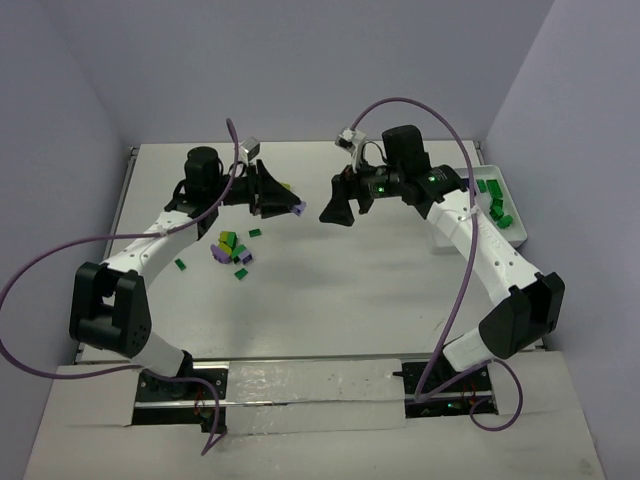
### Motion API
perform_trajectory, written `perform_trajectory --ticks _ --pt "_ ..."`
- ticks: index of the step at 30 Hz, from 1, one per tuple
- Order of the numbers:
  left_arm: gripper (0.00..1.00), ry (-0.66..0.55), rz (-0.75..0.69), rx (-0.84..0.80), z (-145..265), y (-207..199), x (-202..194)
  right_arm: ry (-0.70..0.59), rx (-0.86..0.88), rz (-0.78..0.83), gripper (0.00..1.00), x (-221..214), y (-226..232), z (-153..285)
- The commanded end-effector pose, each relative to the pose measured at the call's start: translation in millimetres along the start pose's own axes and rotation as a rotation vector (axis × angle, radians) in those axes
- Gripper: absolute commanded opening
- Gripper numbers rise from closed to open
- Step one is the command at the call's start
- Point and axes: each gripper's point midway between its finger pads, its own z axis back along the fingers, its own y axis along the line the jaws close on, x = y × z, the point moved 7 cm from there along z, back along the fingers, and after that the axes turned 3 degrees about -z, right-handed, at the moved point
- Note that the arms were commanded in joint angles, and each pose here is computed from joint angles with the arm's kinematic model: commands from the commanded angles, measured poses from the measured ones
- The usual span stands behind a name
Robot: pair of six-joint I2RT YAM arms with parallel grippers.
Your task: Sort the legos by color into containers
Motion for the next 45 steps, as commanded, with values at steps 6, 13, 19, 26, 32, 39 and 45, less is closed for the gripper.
perform_trajectory --ticks 6,13,19,26,32,39,45 --pt "0.0 -0.041 0.205 -0.017 2 -7 4 -0.094 -0.041 0.039 0.9 42 15 -18" --pt "0.0 -0.04 0.21 -0.033 2 -12 2 -0.04 -0.038 0.05 0.89 46 20 -45" --pt "0.0 -0.039 0.21 -0.051 3 -16 1 0.0 -0.042 0.067 0.83 46 21 -54" --pt "0.09 -0.037 0.203 -0.068 3 -18 2 -0.014 -0.079 0.083 0.32 46 17 -56" --pt "0.84 -0.063 0.162 -0.045 11 -6 10 -0.036 -0.143 0.088 0.0 42 9 -36" --pt "0.99 -0.303 -0.28 0.376 51 3 63 0.003 -0.455 -0.063 0.0 -7 -82 57" --pt "0.99 -0.366 -0.546 0.68 77 21 73 0.176 -0.913 -0.214 0.0 -67 -183 164"
